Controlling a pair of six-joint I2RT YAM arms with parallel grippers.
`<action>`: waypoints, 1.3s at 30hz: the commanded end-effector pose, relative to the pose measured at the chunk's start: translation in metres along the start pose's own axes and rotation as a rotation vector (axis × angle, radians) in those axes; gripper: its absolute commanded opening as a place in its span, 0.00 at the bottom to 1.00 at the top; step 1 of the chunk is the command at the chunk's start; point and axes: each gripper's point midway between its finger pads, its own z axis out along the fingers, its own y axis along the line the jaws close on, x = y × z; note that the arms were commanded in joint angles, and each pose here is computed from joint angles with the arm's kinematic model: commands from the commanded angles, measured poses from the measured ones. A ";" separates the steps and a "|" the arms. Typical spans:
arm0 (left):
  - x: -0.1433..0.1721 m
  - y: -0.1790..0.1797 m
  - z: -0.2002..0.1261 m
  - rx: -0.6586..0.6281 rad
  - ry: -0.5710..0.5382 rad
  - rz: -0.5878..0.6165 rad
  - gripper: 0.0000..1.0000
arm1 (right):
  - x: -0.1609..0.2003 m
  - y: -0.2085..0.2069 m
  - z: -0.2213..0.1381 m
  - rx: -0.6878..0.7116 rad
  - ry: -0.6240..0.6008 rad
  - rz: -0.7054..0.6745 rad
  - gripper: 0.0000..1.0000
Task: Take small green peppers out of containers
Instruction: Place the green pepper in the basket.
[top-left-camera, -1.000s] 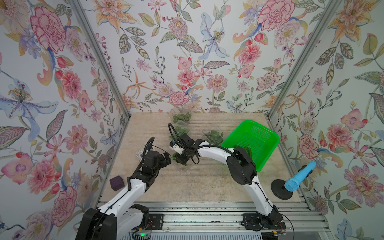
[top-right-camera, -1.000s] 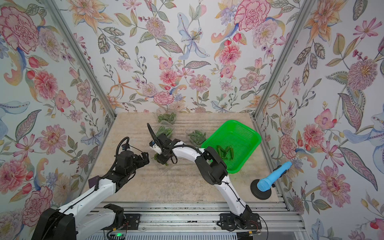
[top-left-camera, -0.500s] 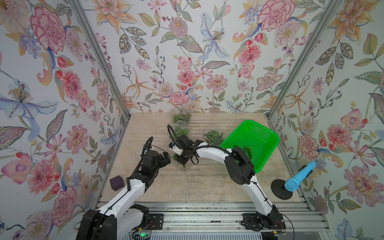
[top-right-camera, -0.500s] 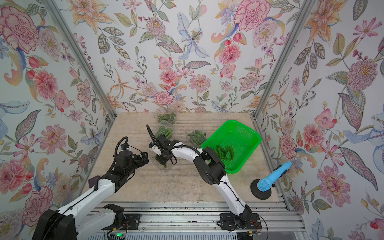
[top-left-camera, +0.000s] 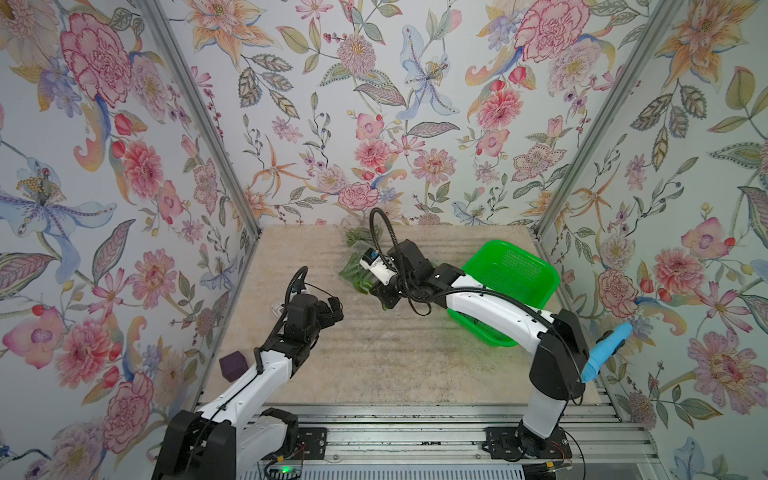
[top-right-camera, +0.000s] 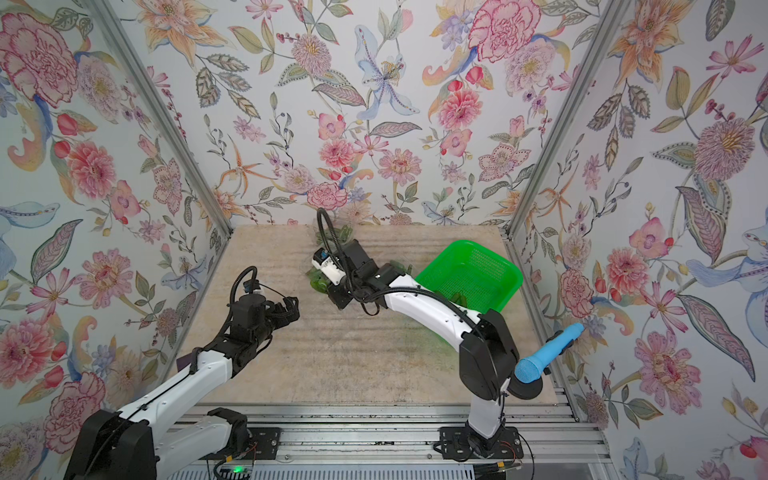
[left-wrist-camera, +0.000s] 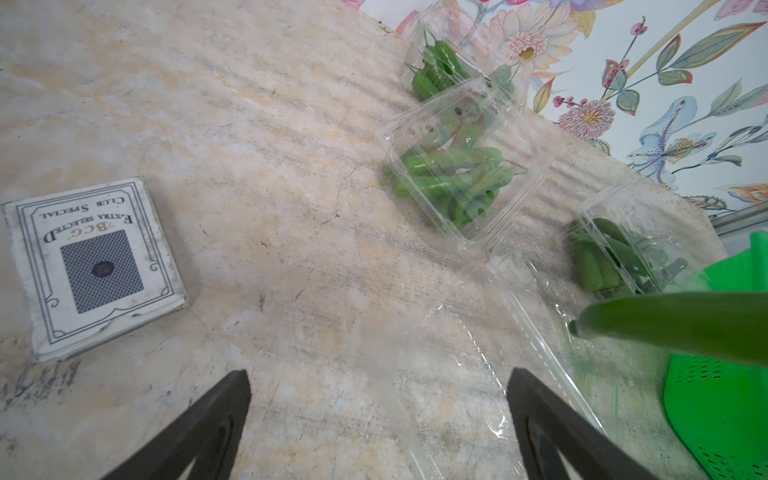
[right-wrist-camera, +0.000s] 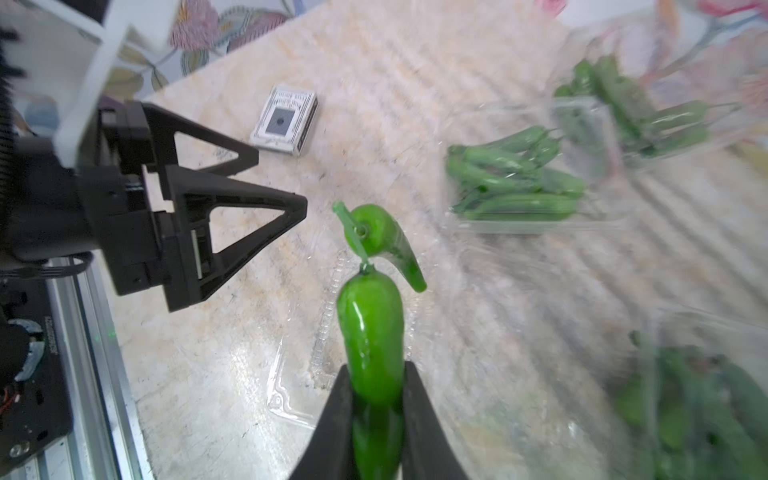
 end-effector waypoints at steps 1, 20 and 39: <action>-0.025 -0.032 0.005 0.045 -0.029 0.043 1.00 | 0.029 -0.051 -0.017 0.112 0.026 0.126 0.08; 0.028 -0.219 0.121 0.352 0.168 0.058 1.00 | 0.248 -0.250 -0.117 0.637 0.166 0.787 0.09; 0.079 -0.191 0.133 0.257 0.298 0.095 1.00 | 0.117 -0.280 -0.082 0.500 -0.023 0.601 0.53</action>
